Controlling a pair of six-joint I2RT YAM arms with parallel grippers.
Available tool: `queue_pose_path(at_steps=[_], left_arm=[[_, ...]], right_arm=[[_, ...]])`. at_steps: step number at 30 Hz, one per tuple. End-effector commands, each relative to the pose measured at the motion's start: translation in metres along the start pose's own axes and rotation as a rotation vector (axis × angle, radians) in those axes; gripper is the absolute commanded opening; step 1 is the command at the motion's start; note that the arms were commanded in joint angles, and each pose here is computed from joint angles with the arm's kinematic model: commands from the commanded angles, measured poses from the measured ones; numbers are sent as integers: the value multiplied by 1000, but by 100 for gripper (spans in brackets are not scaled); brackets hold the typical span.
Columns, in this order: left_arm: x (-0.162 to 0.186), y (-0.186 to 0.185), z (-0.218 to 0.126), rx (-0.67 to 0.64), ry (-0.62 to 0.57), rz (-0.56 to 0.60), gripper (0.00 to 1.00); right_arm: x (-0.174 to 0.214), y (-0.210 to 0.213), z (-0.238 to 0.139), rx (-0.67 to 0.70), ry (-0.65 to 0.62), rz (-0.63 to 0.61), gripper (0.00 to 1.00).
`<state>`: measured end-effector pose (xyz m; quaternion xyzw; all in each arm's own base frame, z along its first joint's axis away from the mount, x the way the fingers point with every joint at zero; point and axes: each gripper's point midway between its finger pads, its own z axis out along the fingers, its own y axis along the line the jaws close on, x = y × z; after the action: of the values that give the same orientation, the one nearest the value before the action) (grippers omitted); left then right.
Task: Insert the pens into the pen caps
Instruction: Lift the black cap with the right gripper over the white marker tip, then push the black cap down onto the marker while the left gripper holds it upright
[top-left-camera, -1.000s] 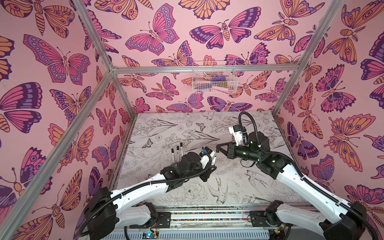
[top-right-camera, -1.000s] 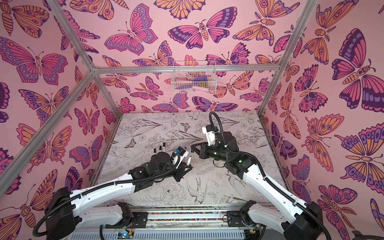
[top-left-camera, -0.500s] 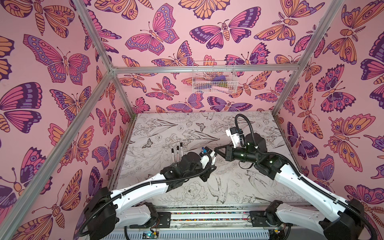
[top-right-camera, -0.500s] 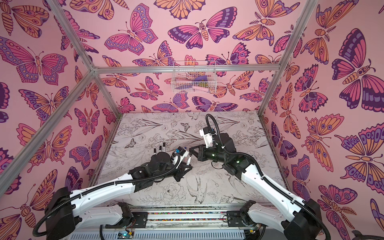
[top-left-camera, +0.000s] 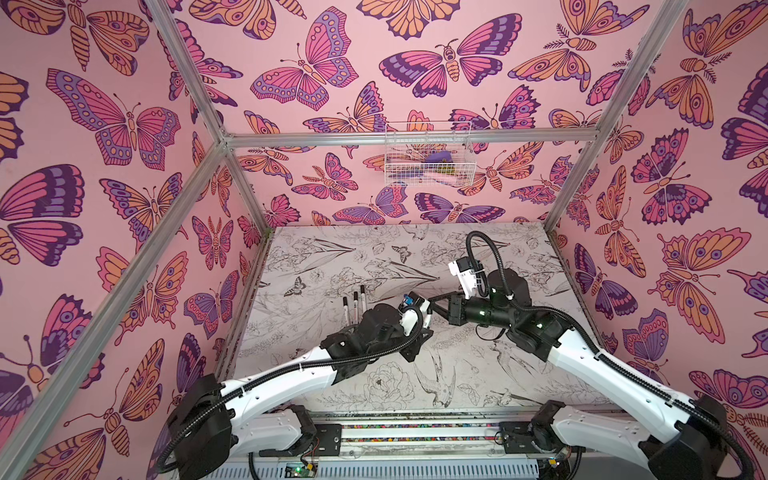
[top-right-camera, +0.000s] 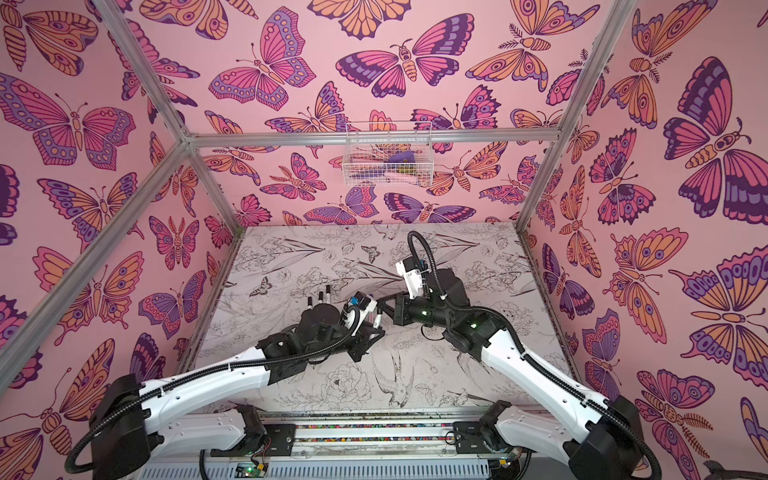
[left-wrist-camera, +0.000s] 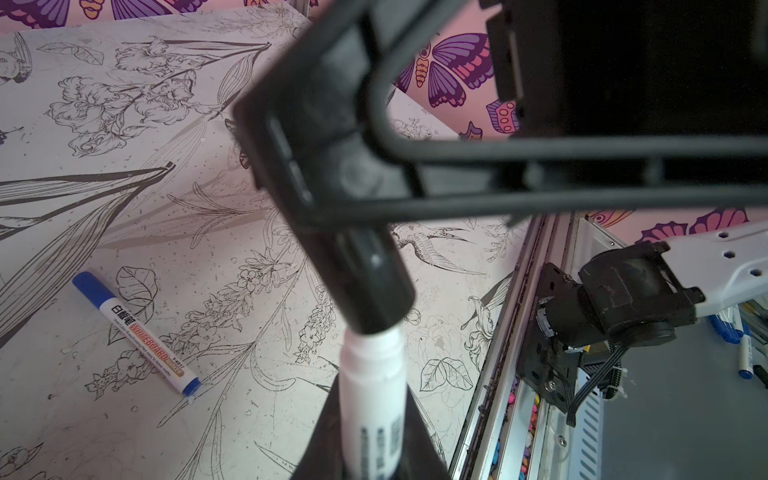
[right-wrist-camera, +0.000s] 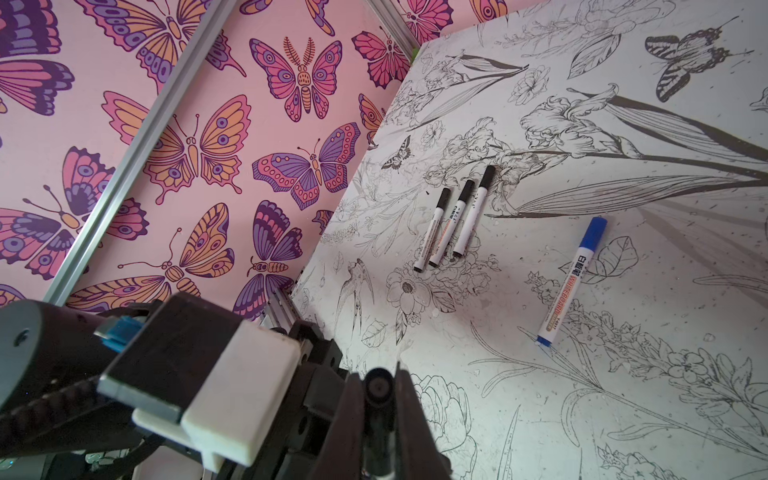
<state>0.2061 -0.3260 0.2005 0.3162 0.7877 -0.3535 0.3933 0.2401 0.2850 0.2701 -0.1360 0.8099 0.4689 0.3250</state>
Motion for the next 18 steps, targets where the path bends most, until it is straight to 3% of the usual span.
queue_pose_path(at_steps=[1,13,18], left_arm=[[-18,-4,-5,10,-77,8,0],[-73,0,-27,73,-258,-87,0],[-82,0,-30,63,-256,-38,0]], right_arm=[[2,9,-1,-26,-10,-9,1],[-1,26,-18,-73,-66,-55,1],[11,35,-19,-125,-10,-77,1]])
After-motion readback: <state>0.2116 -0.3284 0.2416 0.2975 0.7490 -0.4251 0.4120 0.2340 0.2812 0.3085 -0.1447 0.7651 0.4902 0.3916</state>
